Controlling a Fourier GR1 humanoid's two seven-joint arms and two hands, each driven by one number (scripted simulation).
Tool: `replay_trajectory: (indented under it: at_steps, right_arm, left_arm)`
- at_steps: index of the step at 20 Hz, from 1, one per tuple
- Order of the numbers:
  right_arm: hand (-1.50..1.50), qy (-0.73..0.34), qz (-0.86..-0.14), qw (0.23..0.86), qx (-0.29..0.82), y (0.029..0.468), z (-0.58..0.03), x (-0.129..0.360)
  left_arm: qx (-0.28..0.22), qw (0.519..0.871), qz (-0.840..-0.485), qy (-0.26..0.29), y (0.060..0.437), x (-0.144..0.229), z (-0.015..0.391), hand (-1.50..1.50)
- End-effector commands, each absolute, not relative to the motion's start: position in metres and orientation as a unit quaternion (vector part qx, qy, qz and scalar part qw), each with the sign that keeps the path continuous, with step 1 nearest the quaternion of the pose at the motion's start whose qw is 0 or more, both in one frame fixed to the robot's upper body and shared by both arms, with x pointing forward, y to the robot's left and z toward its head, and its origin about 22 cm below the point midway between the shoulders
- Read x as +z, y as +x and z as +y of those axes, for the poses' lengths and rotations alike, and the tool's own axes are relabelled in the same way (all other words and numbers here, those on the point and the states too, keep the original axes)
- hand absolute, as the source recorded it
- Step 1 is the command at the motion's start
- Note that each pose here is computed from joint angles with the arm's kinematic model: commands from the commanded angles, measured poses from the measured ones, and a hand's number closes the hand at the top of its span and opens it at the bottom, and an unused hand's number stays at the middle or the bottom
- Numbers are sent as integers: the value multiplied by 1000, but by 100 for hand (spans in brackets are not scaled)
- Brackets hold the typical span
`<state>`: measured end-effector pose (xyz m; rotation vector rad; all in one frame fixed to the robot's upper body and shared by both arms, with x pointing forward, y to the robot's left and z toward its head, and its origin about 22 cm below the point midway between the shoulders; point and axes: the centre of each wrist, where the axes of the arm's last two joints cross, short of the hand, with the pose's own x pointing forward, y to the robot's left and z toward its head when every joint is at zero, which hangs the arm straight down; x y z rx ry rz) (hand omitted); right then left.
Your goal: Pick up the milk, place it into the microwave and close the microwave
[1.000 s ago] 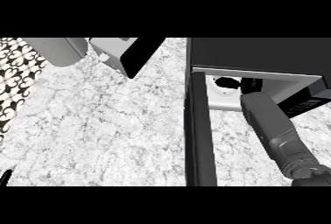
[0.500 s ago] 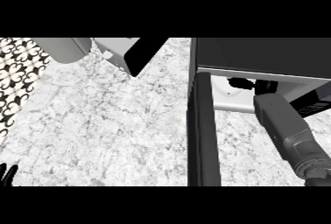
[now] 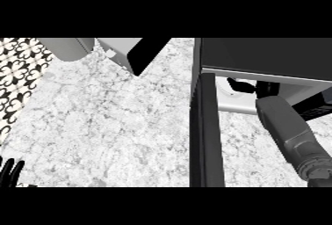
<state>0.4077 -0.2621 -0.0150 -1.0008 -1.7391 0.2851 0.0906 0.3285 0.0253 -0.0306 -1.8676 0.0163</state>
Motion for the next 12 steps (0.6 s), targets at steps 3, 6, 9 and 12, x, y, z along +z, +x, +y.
replay_trajectory:
  at_steps: [3,6,9,12]
  right_arm:
    - [-150,-437,-732,509,118,410,-246,-15]
    - [-150,-440,-735,502,122,408,-237,-20]
    - [-150,-434,-740,500,119,415,-241,-9]
    - [-150,-420,-737,509,147,407,-235,-23]
  left_arm:
    - [10,597,-802,-10,101,19,322,-150]
    - [11,598,-802,-14,109,14,326,-150]
    - [4,595,-804,-4,106,16,331,-150]
    - [3,598,-802,-8,108,14,331,-150]
